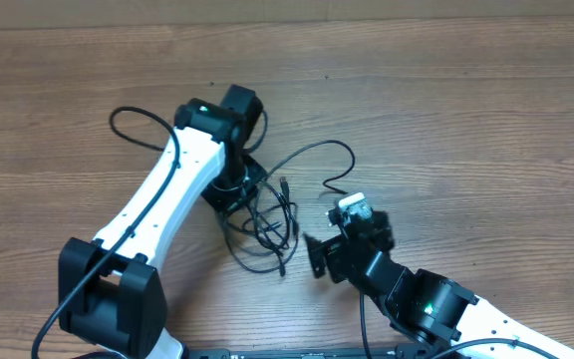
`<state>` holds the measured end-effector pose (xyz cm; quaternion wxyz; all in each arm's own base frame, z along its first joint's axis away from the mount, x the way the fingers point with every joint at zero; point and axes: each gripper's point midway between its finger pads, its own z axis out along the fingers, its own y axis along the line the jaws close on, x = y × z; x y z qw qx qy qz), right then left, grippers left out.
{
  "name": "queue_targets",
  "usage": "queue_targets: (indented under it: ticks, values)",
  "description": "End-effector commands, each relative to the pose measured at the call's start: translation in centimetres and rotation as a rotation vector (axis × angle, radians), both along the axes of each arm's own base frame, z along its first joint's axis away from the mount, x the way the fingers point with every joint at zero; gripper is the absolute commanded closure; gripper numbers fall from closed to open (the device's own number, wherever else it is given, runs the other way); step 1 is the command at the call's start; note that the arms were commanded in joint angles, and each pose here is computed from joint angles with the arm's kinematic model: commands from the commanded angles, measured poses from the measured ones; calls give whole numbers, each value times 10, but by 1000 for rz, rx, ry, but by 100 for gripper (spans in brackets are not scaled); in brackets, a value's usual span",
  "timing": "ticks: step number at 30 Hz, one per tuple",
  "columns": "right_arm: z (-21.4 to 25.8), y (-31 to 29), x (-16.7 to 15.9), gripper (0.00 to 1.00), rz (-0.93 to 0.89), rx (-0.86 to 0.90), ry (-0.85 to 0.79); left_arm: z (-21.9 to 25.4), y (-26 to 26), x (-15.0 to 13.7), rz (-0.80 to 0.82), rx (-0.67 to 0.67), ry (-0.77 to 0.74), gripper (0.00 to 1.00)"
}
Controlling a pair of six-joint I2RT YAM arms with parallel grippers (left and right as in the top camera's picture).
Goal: Untangle cables
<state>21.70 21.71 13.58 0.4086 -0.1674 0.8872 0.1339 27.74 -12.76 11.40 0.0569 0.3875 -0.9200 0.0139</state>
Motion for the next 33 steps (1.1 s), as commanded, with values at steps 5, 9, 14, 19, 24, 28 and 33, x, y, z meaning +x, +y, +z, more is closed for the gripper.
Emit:
queue_targets:
  ticks: [5,9,14,19,24,28,33]
  values:
    - [15,62,-47,0,292,288,206,7,23,-27,400,127,138,96]
    - [29,72,-47,0,325,346,179,10,6,-37,435,44,214,96]
    - [43,78,-41,0,327,394,133,15,-5,-46,447,-12,275,96]
    - [42,69,-24,0,186,413,122,22,-16,-58,514,-51,362,96]
    - [27,62,-10,0,94,363,107,27,-22,-68,576,-57,426,96]
    - [15,58,1,0,-1,362,124,27,-23,-69,598,-46,430,96]
    - [-8,54,11,0,-55,292,122,27,-24,-69,609,-42,433,96]
